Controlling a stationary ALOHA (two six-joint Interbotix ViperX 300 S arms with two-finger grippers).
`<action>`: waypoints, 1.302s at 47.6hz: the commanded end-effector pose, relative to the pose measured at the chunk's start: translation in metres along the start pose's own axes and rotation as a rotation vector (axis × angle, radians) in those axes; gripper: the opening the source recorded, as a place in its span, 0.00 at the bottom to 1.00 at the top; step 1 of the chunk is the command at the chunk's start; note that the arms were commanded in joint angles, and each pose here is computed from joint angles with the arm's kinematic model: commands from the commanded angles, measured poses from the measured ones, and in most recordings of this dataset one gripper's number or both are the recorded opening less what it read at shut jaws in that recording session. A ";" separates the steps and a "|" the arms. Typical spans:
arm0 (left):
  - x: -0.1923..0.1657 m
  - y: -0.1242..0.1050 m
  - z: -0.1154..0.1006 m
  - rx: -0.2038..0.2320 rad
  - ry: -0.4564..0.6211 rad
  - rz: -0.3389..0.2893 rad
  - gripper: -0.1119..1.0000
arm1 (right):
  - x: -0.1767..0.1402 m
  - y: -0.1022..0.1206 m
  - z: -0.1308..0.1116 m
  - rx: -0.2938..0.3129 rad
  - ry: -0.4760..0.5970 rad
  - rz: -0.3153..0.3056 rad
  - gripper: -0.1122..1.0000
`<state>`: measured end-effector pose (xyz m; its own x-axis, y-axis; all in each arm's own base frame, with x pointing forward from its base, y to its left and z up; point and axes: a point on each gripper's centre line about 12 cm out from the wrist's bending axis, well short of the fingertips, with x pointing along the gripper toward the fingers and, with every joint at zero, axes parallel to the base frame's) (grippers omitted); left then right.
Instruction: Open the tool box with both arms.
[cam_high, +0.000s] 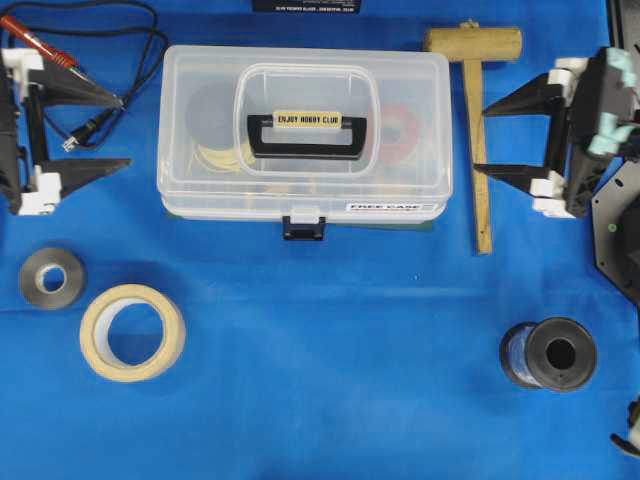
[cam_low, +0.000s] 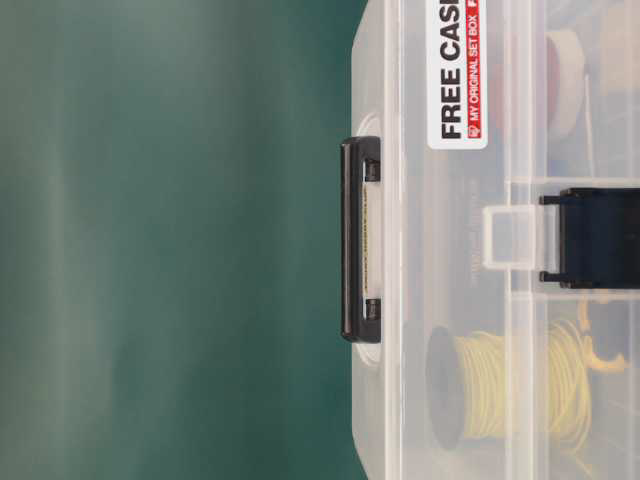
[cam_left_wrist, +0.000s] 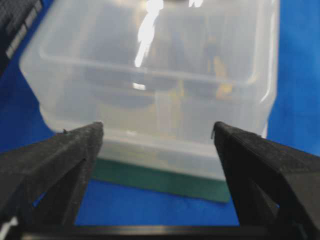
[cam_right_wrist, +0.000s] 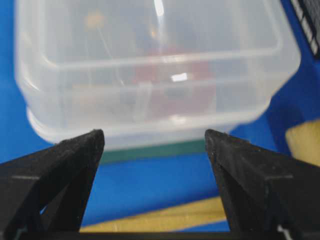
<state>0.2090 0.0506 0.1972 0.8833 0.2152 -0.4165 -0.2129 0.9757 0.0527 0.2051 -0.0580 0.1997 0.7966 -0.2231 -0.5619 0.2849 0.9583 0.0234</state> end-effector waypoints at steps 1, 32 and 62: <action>0.011 0.001 0.003 -0.004 0.011 0.003 0.90 | 0.008 -0.002 0.002 0.009 0.010 -0.009 0.83; 0.048 0.001 0.000 -0.005 0.077 0.002 0.90 | 0.039 -0.003 0.013 0.009 -0.006 -0.012 0.82; 0.037 0.002 0.010 0.004 0.026 0.005 0.90 | 0.030 -0.002 0.032 0.026 -0.059 -0.007 0.82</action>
<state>0.2409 0.0606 0.1730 0.8371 0.2137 -0.5036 -0.2129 0.9752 0.0599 0.2348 -0.0699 0.1813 0.7753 -0.2299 -0.5883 0.3036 0.9524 0.0281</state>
